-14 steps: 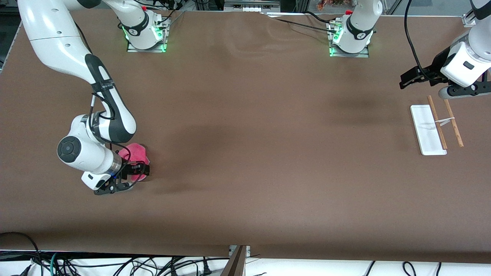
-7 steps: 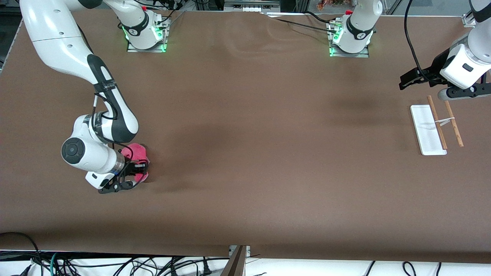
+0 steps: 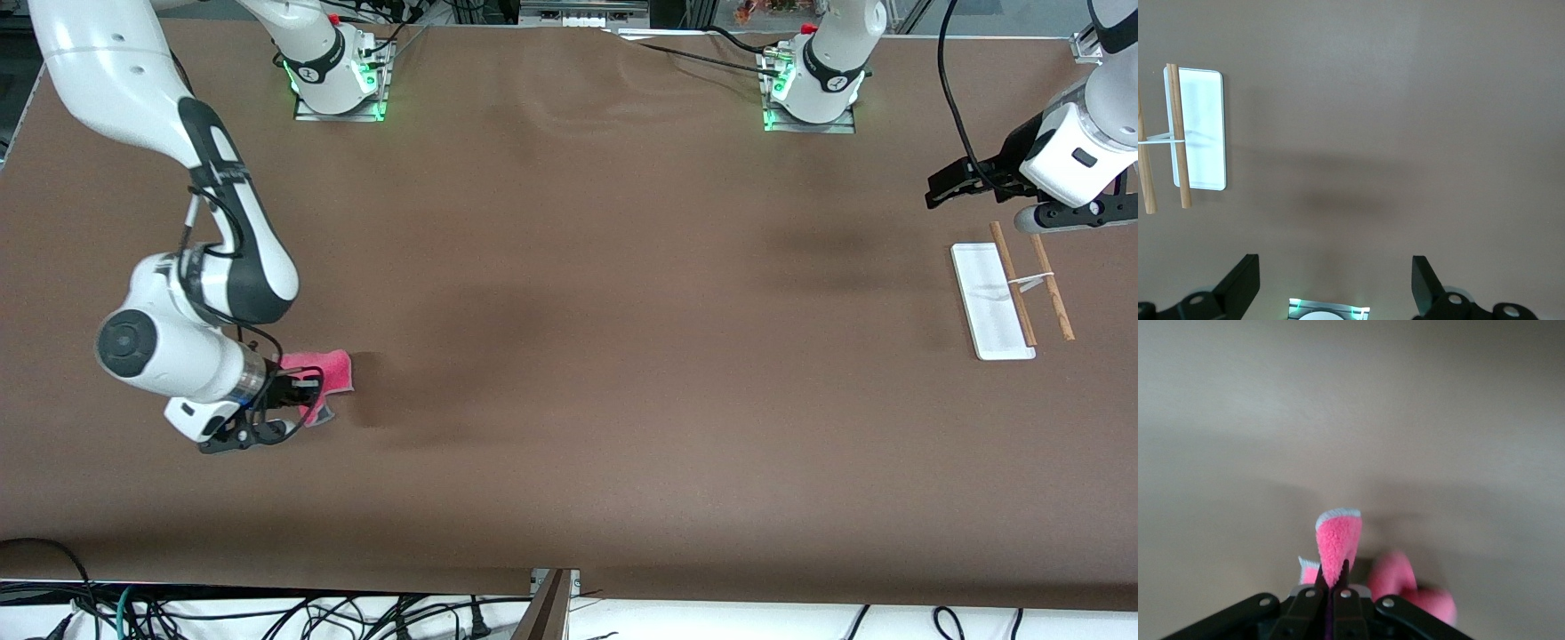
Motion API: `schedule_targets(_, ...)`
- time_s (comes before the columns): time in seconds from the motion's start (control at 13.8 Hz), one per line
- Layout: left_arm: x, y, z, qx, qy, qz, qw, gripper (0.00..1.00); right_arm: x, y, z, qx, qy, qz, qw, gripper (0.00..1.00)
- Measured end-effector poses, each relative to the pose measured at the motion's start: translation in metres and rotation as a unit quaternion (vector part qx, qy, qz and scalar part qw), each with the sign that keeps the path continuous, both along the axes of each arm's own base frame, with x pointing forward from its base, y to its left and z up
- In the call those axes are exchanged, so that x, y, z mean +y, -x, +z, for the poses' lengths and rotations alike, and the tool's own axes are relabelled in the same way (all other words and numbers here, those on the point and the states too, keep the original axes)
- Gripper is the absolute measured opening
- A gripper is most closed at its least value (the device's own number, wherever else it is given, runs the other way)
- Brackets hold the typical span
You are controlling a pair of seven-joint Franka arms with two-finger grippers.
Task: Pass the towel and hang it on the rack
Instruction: 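Lift the towel with the right gripper while the left gripper approaches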
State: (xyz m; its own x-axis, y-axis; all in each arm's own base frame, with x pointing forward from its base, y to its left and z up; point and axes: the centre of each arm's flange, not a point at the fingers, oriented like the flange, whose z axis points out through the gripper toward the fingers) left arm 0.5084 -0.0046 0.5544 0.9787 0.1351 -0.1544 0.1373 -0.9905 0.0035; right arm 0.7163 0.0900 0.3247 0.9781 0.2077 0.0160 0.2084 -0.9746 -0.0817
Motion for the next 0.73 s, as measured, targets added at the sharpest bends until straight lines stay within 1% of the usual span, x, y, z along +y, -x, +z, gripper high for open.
schedule_targets(0.15, 0.000, 0.000, -0.001, 0.001, 0.000, -0.001, 1.000, 1.00, 0.021, -0.002, 0.050, 0.003, -0.012, 0.008, 1.000, 0.02)
schedule_targets(0.36, 0.001, -0.001, -0.004, 0.003, 0.004, -0.016, 1.000, 1.00, 0.072, 0.003, 0.117, -0.015, -0.044, -0.022, 0.999, 0.02)
schedule_targets(0.58, 0.002, -0.004, -0.009, 0.009, 0.007, -0.027, 1.000, 1.00, 0.130, 0.018, 0.151, -0.021, -0.079, -0.052, 0.995, 0.02)
schedule_targets(0.73, 0.003, -0.006, -0.014, 0.013, 0.010, -0.034, 0.999, 1.00, 0.169, 0.028, 0.176, -0.033, -0.100, -0.077, 0.991, 0.02)
